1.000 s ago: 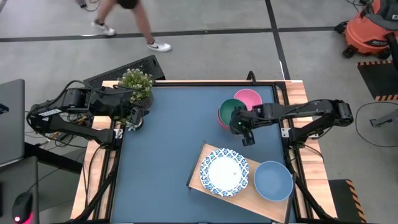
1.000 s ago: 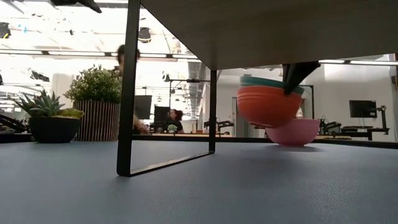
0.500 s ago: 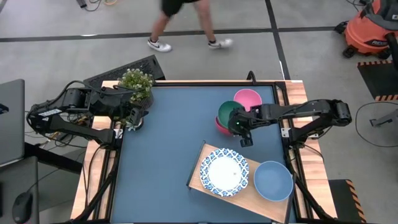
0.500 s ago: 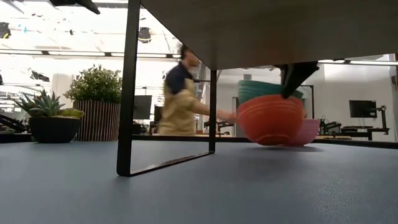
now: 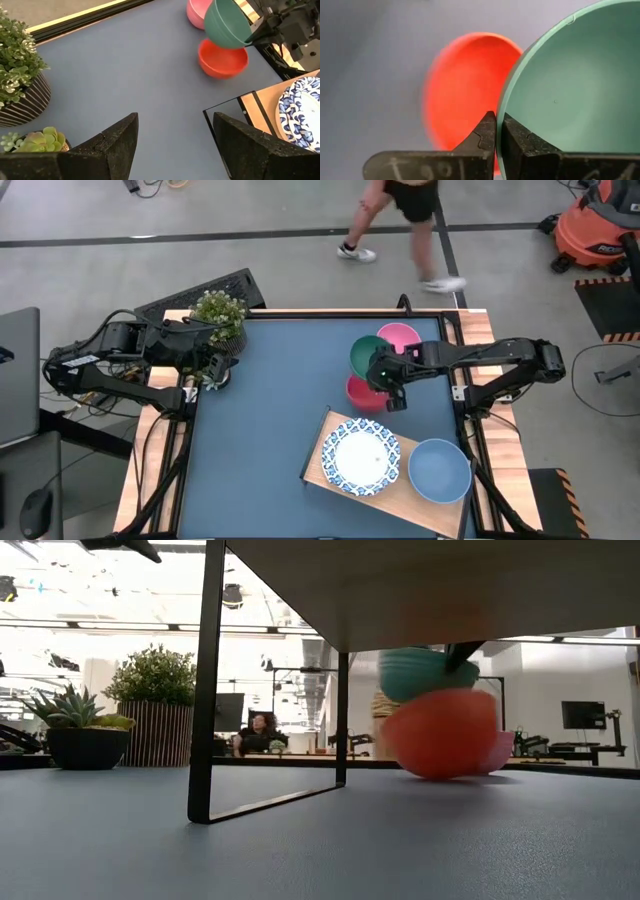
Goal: Place and stack bowls onto a shelf
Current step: Stack the green bowl on the top of the blue bowl on the shelf
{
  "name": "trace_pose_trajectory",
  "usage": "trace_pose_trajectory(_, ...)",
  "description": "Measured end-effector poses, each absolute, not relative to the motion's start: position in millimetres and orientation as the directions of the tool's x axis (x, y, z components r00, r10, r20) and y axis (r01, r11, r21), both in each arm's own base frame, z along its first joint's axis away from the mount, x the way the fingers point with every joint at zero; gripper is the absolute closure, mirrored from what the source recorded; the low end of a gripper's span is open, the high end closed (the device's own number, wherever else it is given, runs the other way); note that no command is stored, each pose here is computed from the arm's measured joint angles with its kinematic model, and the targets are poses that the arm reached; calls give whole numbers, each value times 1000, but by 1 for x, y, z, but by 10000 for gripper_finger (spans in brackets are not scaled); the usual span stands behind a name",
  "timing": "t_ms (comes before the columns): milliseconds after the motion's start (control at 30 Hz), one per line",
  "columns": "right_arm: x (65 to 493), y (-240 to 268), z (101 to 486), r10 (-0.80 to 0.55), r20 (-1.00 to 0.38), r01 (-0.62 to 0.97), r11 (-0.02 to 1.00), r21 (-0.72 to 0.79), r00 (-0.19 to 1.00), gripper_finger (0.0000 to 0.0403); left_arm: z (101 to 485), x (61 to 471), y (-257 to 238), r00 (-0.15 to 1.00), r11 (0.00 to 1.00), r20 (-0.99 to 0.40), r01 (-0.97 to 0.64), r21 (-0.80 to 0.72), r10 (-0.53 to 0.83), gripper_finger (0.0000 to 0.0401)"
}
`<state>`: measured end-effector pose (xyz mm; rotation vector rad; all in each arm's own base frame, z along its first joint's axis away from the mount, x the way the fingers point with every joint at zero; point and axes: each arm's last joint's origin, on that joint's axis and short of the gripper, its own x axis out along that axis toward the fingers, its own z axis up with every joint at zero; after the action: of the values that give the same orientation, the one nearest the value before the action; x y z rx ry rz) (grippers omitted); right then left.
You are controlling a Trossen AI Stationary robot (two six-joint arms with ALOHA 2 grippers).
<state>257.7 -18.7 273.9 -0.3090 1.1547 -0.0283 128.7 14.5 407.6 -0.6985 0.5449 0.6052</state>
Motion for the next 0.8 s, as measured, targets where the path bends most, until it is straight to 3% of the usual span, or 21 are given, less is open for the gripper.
trace_pose_trajectory(300,248,-11,281,-242,-899,-98,950,-296,366,371,408,129,15,699,615,-638,-667,-420,323,158)
trace_pose_trajectory(533,227,9,347,-256,-881,-65,950,-306,398,373,408,129,15,698,614,-635,-670,-417,331,158)
trace_pose_trajectory(700,194,36,405,-197,-886,-79,965,-251,420,373,408,129,15,698,613,-635,-671,-418,331,158)
trace_pose_trajectory(800,174,54,436,-115,-858,-78,981,-177,500,373,408,129,15,695,611,-633,-676,-413,341,158)
